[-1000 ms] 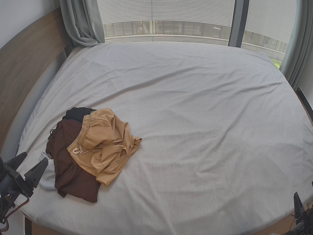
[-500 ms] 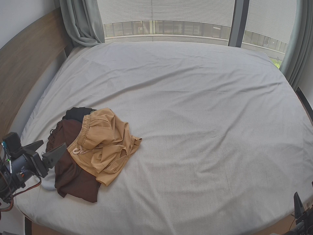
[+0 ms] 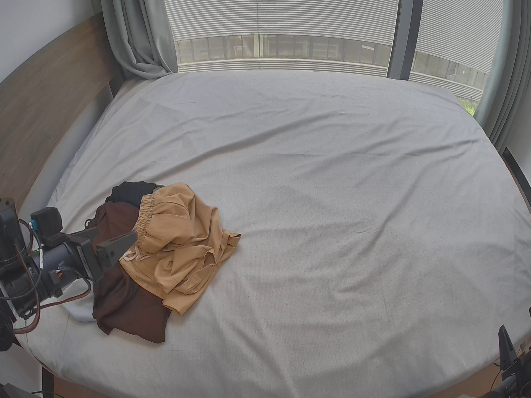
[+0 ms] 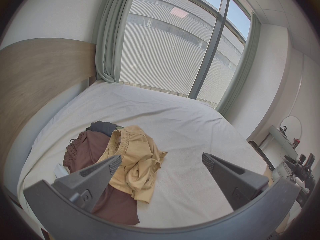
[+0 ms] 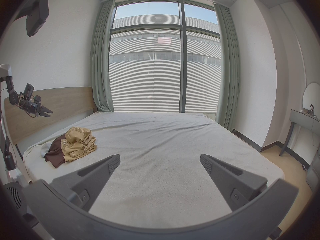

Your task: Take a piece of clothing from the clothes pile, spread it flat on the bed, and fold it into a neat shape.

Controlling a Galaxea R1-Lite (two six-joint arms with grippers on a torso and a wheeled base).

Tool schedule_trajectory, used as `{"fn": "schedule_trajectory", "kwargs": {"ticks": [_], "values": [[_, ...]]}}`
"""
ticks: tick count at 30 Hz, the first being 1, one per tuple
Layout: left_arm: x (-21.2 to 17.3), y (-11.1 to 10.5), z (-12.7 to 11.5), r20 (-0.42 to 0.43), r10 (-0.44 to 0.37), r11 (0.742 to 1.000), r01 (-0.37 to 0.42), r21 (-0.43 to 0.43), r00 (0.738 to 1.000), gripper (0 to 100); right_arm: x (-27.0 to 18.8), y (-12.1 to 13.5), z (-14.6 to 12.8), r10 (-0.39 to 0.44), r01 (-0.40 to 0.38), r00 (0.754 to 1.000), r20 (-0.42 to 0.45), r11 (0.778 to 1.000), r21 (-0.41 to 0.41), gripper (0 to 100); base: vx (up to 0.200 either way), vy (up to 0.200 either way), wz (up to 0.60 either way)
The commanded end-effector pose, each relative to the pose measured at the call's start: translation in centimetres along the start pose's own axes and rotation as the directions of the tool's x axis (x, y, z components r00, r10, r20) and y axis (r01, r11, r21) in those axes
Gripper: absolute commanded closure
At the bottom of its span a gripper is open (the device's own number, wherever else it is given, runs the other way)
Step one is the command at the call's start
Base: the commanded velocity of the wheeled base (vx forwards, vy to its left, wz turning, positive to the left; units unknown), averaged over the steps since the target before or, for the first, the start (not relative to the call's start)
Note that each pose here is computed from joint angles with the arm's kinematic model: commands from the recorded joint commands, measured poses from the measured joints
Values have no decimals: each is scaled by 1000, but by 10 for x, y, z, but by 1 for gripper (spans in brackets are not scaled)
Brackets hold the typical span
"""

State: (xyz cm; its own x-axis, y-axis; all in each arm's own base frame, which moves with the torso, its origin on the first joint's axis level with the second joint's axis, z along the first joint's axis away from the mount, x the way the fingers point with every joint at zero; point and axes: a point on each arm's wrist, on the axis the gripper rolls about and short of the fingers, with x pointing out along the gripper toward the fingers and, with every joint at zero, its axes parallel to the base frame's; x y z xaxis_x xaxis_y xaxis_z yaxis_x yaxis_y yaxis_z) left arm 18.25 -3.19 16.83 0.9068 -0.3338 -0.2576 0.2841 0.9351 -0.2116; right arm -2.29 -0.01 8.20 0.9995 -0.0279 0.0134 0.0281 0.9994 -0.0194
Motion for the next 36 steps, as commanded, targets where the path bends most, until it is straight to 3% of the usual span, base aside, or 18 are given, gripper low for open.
{"fn": "schedule_trajectory", "kwargs": {"ticks": [1, 10, 26, 36], "values": [[19, 6, -5, -30, 5, 1000, -6, -11, 1000, 0, 0, 0, -5, 0, 0, 1000, -6, 1000, 0, 0, 0, 0, 0], [34, 10, -7, -17, 3, 998, -4, -65, 1000, 0, 0, 0, -5, 0, 0, 1000, -7, 1000, 1, 0, 0, 0, 0], [69, 22, -5, -13, 22, 997, -23, -75, 1000, 0, 0, 0, -5, 0, 0, 1000, -6, 1000, 6, 0, 0, 0, 0], [98, 44, -6, -38, 74, 992, -78, -94, 997, 0, 0, 0, -5, 0, 0, 1000, -6, 1000, 6, 0, 0, 0, 0]]}}
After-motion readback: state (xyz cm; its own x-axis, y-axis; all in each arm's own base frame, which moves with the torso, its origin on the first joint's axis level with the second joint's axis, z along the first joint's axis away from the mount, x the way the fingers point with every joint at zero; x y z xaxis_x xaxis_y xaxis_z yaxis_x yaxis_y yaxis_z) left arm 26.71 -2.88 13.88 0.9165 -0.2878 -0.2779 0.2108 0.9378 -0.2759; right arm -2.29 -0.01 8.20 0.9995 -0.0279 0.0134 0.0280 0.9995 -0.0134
